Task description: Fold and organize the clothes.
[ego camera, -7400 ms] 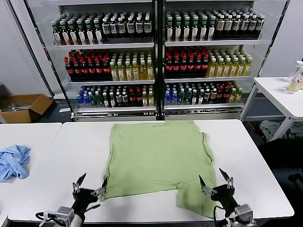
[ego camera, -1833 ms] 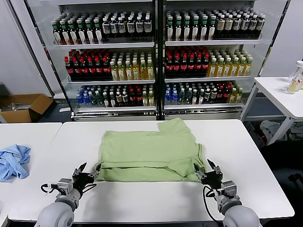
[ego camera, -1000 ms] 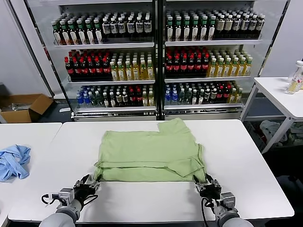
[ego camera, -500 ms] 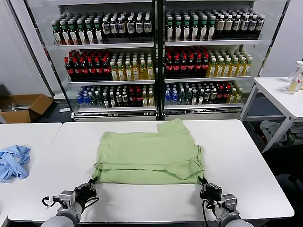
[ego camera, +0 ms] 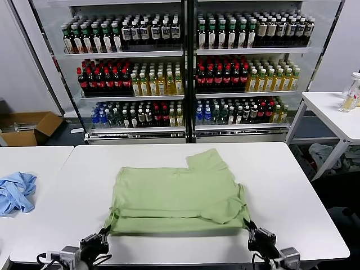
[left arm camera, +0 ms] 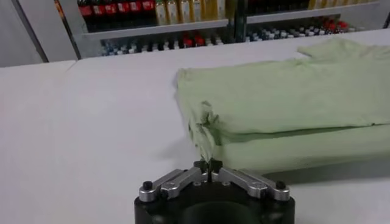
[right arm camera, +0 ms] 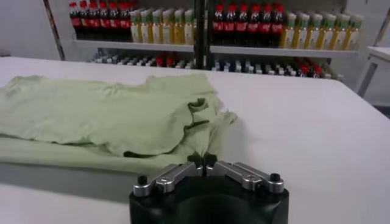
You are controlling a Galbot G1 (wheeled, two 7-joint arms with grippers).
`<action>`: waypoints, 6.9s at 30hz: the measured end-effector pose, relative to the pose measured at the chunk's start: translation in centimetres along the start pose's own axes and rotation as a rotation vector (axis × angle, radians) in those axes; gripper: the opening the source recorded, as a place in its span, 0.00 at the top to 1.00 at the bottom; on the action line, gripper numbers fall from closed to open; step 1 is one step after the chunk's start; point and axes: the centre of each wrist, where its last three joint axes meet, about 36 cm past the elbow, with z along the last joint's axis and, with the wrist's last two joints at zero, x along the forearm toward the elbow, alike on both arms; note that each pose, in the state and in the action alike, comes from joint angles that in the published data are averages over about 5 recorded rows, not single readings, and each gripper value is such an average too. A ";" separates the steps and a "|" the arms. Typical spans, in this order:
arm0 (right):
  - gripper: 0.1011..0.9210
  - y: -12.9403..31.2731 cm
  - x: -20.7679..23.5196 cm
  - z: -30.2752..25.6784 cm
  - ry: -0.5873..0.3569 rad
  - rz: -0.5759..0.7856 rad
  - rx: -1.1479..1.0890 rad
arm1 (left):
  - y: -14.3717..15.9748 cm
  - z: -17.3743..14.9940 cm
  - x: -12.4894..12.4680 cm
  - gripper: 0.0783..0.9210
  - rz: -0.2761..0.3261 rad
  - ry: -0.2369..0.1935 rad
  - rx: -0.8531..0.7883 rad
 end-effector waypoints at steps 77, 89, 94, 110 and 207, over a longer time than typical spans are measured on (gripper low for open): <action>0.12 0.2 -36.8 -15.4 -0.029 0.076 -0.063 | 11.4 -12.7 -24.4 0.12 0.110 -0.079 0.001; 0.12 0.9 -38.8 -14.2 0.011 0.084 -0.075 | 12.0 -12.4 -25.4 0.13 0.144 -0.066 0.003; 0.21 1.1 -39.3 -14.1 0.017 0.080 -0.084 | 12.2 -12.2 -25.3 0.24 0.162 -0.064 -0.001; 0.78 1.0 -39.6 -13.6 0.031 0.077 -0.084 | 12.5 -11.1 -25.0 0.78 0.217 -0.066 -0.003; 0.57 -0.9 -6.3 -4.8 -0.088 0.037 -0.008 | 9.9 -3.6 -8.3 0.53 0.218 -0.132 -0.050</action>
